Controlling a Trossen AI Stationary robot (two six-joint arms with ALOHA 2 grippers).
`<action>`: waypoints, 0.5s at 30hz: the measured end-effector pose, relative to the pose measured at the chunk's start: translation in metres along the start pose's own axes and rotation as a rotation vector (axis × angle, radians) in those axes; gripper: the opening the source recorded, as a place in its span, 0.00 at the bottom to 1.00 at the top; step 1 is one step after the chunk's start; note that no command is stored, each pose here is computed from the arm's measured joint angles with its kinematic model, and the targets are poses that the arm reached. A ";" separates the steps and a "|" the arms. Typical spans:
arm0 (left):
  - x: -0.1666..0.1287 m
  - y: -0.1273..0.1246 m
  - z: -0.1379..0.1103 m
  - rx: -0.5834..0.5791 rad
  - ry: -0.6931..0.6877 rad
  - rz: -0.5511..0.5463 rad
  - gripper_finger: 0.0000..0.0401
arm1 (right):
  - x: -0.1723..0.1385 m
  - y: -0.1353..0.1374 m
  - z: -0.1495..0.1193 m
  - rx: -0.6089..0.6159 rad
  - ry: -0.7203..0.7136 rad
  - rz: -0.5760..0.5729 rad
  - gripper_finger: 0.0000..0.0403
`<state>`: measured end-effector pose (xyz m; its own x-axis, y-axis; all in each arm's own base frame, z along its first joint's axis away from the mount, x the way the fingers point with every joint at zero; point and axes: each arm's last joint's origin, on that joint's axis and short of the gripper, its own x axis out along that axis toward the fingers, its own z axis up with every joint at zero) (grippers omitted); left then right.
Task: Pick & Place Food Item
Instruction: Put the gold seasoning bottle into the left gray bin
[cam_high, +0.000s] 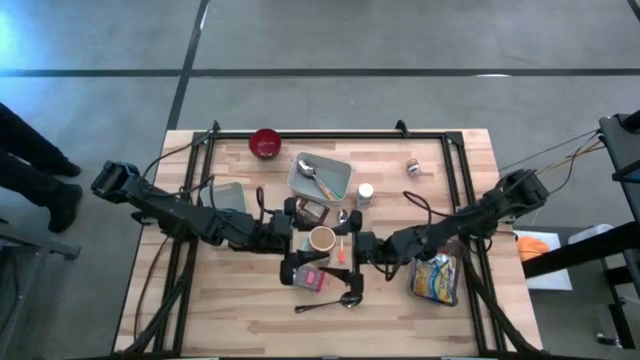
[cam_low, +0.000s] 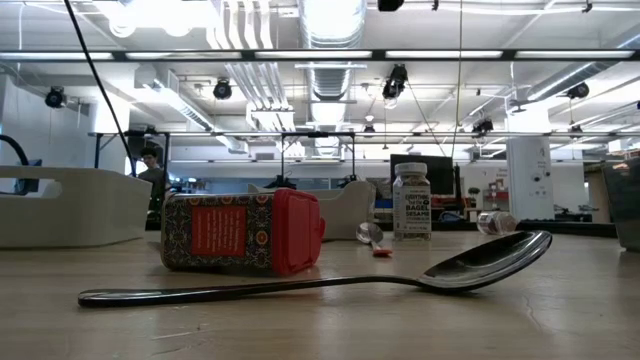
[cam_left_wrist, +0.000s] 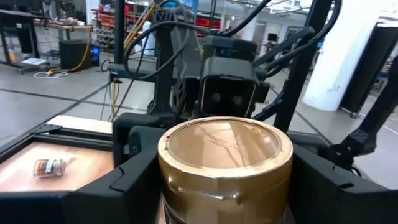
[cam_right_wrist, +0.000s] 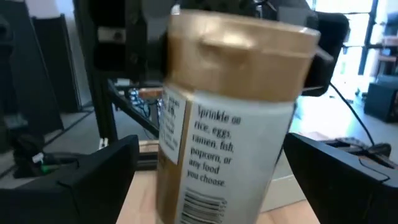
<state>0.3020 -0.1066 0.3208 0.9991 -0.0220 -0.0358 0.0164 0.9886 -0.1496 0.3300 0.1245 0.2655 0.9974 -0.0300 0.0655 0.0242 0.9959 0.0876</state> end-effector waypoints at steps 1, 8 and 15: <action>0.000 0.000 0.000 -0.001 -0.002 -0.006 0.66 | 0.001 0.000 -0.001 -0.012 -0.007 0.002 0.99; 0.001 0.000 0.001 -0.005 -0.013 -0.010 0.66 | 0.013 -0.002 -0.005 -0.016 -0.013 0.019 0.99; 0.010 -0.001 -0.008 -0.002 0.002 -0.029 0.66 | 0.018 0.000 -0.006 -0.040 0.016 0.034 0.97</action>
<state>0.3112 -0.1091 0.3130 0.9981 -0.0514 -0.0331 0.0457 0.9873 -0.1525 0.3488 0.1248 0.2613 0.9987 0.0055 0.0516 -0.0078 0.9989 0.0459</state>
